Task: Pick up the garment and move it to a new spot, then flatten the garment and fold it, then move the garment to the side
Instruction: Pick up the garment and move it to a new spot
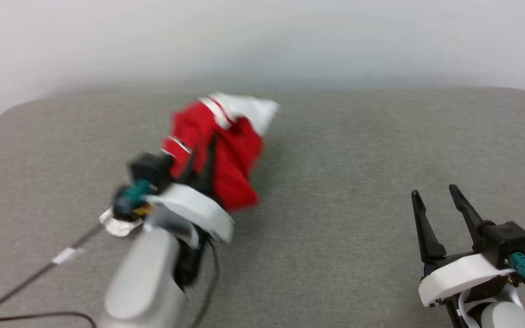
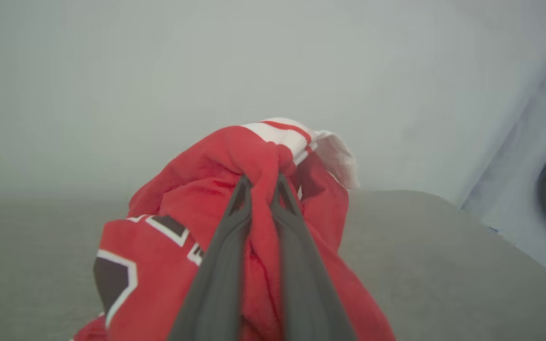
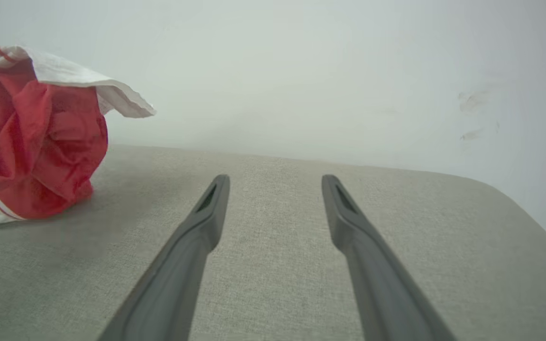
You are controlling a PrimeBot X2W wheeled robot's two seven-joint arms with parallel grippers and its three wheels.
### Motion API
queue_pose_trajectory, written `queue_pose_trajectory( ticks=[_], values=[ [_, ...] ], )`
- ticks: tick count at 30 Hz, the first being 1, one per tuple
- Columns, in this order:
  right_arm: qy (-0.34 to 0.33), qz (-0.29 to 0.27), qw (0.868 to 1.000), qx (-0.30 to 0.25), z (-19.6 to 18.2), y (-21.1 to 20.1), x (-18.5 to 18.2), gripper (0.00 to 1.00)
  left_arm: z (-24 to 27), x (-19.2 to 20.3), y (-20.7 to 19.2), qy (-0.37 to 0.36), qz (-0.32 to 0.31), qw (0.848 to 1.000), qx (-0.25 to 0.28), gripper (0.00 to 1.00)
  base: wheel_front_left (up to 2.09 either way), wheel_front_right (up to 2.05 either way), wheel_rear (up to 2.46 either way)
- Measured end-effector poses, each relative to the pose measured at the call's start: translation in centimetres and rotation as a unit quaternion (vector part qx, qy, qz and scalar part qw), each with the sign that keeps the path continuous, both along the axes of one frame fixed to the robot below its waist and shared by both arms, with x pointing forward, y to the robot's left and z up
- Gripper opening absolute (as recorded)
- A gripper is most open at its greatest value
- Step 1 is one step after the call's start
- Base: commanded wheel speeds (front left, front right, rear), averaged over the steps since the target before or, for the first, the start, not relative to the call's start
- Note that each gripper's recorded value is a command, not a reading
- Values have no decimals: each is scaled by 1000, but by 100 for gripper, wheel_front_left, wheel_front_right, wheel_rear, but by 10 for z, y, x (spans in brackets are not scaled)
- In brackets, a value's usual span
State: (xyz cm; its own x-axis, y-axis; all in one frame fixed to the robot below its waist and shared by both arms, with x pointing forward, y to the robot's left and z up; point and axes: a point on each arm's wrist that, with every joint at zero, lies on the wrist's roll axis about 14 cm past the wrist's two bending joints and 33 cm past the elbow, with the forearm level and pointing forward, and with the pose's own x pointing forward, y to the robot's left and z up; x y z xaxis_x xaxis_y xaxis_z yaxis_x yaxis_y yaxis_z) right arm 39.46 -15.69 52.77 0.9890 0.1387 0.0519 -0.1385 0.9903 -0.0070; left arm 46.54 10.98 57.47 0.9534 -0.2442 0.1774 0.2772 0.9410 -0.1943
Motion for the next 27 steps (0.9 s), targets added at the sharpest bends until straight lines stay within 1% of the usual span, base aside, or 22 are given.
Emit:
queue_pose_trajectory(
  ticks=[2,4,7,9,10,12,13,15,16,19,23,27],
  values=[
    [6,-16,1000,2,-3,-11,-6,100,-26,-11,-38,37,-52,998,0,0,0,0,0],
    [12,-29,1000,4,-6,-20,-11,100,-56,-26,-71,80,-100,992,7,0,0,0,0],
    [18,-45,999,5,-10,-31,-16,100,-104,-57,-110,149,-167,974,25,0,0,0,0],
    [25,-53,998,8,-15,-36,-16,100,-135,-81,-131,197,-210,956,44,0,0,0,0],
    [27,-55,998,8,-17,-37,-16,100,-148,-92,-138,219,-227,948,46,11,0,0,0],
    [33,-57,998,8,-20,-39,-16,100,-162,-109,-148,246,-250,936,45,62,0,0,0],
    [32,-58,998,8,-21,-39,-16,100,-163,-114,-152,248,-260,932,48,100,0,0,0],
    [33,-56,998,8,-22,-38,-14,100,-161,-122,-159,240,-273,930,47,100,0,0,0],
    [34,-54,998,9,-22,-36,-13,100,-157,-122,-160,230,-274,933,42,100,0,0,0],
    [30,-48,998,11,-20,-32,-12,100,-131,-110,-158,174,-259,949,31,100,0,0,0],
    [22,-42,999,12,-15,-29,-10,100,-83,-89,-148,93,-219,971,14,100,0,0,0],
    [14,-35,999,12,-9,-24,-9,100,-48,-71,-112,42,-149,988,4,100,0,0,0]
  ],
)
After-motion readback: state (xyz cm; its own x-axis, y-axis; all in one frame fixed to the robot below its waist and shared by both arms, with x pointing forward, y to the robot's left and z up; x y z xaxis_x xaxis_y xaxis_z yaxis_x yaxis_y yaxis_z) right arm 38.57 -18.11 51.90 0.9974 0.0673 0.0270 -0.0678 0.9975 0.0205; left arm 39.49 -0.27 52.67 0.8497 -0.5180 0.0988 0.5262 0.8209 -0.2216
